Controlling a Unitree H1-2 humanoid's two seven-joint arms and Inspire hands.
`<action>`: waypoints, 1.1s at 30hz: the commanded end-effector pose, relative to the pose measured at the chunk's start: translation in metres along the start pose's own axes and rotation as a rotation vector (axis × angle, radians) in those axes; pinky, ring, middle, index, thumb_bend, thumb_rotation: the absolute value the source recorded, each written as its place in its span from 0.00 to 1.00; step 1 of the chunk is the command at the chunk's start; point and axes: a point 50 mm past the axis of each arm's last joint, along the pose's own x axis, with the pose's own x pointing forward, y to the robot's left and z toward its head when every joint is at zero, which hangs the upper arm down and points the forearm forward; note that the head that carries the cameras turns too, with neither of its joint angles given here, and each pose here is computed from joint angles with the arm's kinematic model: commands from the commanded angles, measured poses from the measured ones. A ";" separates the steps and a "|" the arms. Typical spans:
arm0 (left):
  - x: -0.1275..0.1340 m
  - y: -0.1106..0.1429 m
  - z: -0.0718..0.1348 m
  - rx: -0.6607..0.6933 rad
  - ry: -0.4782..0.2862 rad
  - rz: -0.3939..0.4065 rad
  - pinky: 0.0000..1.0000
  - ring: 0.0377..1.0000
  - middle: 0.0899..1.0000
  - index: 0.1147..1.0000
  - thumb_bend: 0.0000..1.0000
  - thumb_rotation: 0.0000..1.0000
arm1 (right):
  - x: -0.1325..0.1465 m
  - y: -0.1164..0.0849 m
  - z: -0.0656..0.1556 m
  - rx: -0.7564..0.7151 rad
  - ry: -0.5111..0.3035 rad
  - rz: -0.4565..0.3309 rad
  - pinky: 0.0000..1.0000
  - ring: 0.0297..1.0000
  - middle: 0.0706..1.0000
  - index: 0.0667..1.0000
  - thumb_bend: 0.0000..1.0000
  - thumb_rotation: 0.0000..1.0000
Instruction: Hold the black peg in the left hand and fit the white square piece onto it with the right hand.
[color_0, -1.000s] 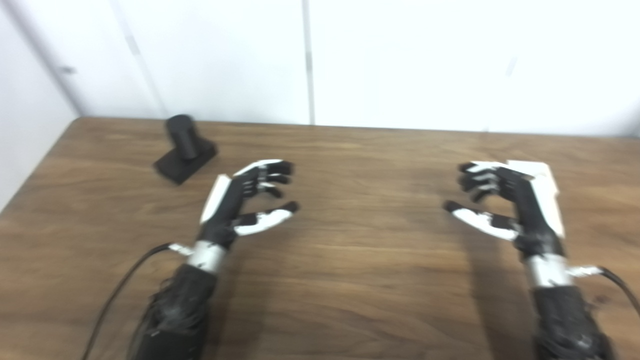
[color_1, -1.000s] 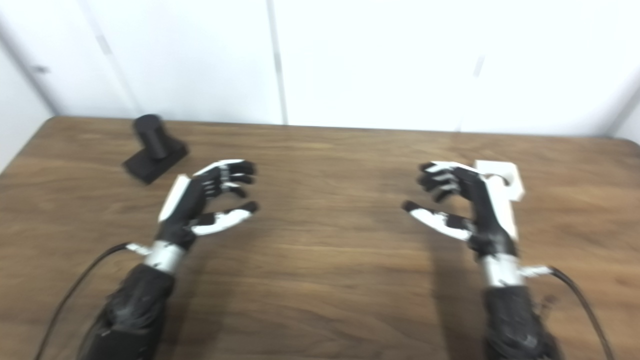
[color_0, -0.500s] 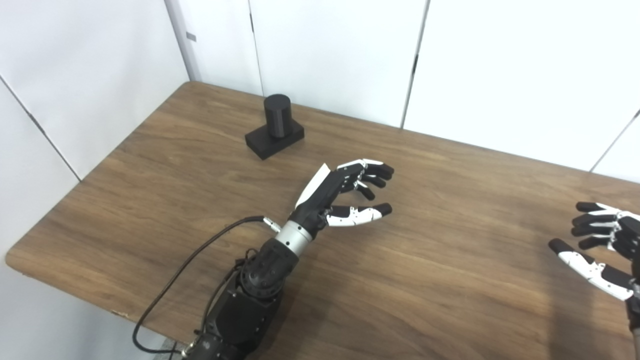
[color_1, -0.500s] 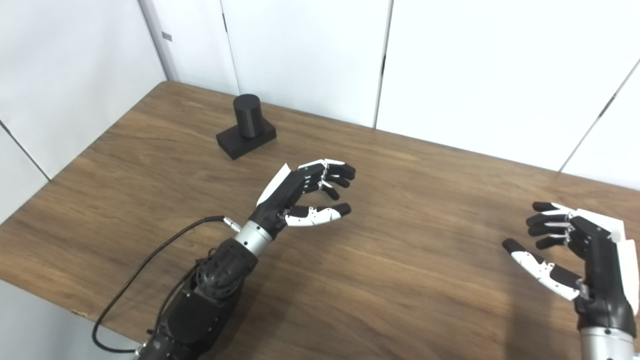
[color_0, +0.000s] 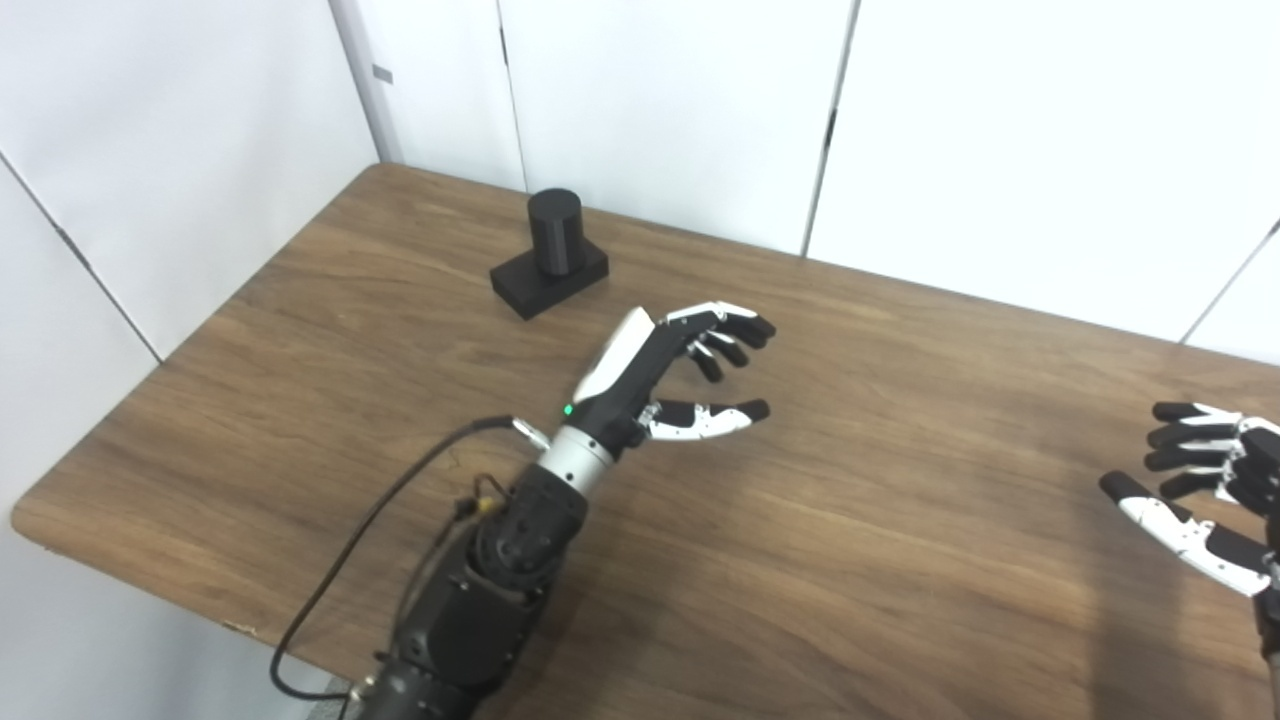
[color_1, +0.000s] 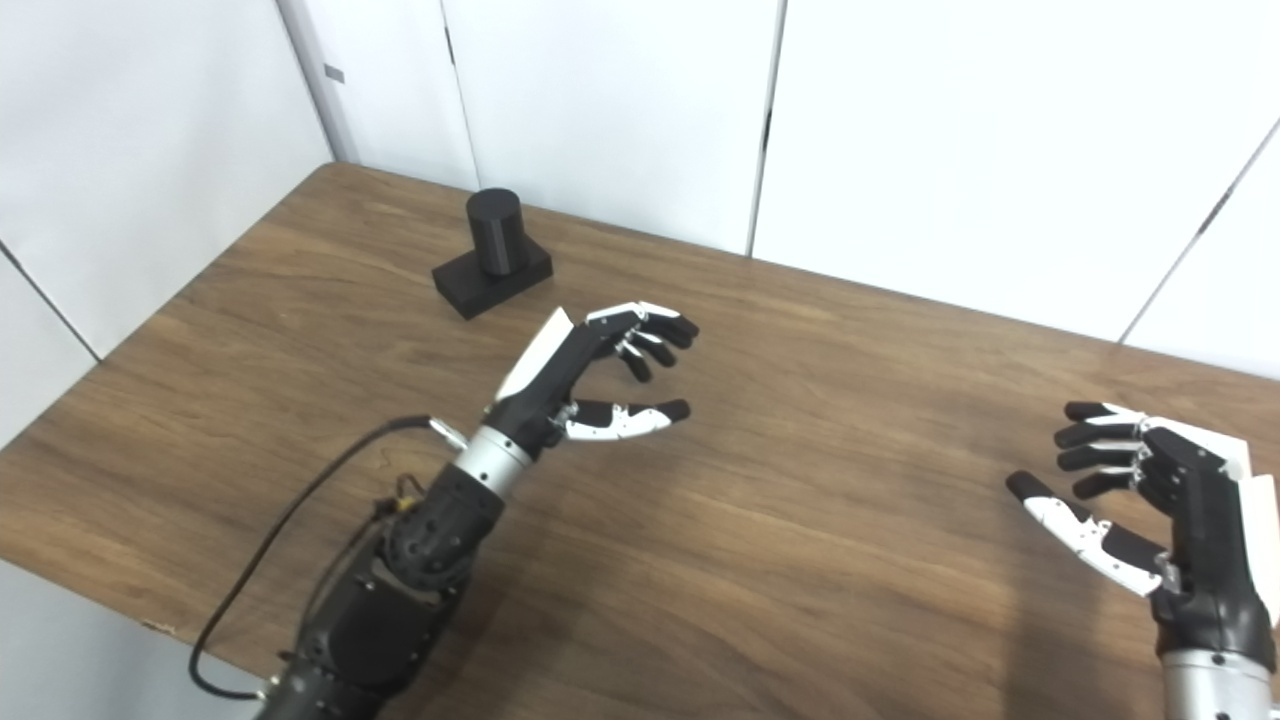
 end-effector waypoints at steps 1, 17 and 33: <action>0.016 0.023 0.016 0.062 -0.084 0.060 0.51 0.60 0.64 0.63 0.64 0.02 | 0.007 -0.005 0.017 0.004 -0.068 -0.011 0.41 0.51 0.66 0.46 0.50 0.11; 0.029 0.088 0.013 0.309 -0.014 0.165 0.61 0.69 0.71 0.70 0.69 0.18 | 0.007 -0.002 0.020 0.023 -0.059 -0.014 0.40 0.51 0.66 0.46 0.50 0.11; 0.050 0.141 0.014 0.417 0.102 0.302 0.65 0.75 0.76 0.74 0.71 0.25 | 0.007 -0.005 0.021 0.008 -0.052 -0.025 0.40 0.50 0.65 0.46 0.50 0.11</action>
